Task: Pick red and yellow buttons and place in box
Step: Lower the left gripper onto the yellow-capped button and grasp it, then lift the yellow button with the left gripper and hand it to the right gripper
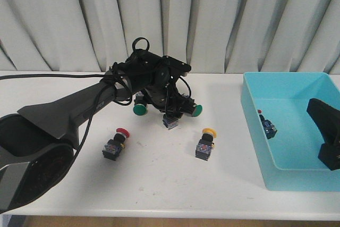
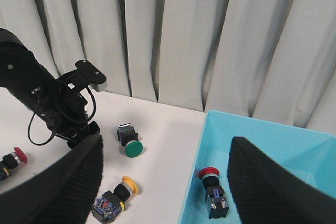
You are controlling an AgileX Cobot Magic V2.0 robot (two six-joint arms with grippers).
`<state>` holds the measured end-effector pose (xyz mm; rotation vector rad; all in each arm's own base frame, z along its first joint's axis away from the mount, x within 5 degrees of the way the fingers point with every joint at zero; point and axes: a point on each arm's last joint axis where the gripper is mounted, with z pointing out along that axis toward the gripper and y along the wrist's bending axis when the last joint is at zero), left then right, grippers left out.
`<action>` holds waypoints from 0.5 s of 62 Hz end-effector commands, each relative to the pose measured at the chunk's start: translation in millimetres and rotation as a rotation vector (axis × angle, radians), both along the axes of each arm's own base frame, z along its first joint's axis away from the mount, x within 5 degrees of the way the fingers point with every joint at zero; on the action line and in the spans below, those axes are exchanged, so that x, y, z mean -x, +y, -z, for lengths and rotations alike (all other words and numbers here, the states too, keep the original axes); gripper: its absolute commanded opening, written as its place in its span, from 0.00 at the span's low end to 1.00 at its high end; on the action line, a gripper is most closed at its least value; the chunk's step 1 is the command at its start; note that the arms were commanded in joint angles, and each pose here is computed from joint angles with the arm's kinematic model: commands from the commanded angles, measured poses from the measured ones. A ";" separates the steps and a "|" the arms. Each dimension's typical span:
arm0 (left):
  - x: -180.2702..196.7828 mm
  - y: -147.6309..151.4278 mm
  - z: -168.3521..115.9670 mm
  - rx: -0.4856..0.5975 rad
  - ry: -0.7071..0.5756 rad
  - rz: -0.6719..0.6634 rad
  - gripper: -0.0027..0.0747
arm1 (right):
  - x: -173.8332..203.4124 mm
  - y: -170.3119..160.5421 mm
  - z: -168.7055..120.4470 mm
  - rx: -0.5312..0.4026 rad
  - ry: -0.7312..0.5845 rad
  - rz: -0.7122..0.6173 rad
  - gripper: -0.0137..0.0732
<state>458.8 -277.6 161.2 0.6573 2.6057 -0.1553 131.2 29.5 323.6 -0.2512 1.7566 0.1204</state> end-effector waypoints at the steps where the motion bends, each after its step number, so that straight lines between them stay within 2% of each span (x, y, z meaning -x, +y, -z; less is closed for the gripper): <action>1: -0.9 2.3 -47.0 0.066 -0.092 -0.015 0.67 | -2.0 0.3 -15.0 -0.014 -0.093 0.002 0.73; 9: 0.1 1.5 -46.7 0.074 -0.081 -0.012 0.58 | -2.0 0.2 -15.0 -0.017 -0.093 0.002 0.73; 27: -2.9 -1.9 -49.6 0.091 -0.136 0.041 0.04 | -2.0 0.3 -14.8 -0.017 -0.091 0.002 0.73; 31: -3.5 -2.2 -50.1 0.095 -0.144 0.041 0.02 | -2.0 0.3 -14.7 -0.016 -0.090 0.002 0.73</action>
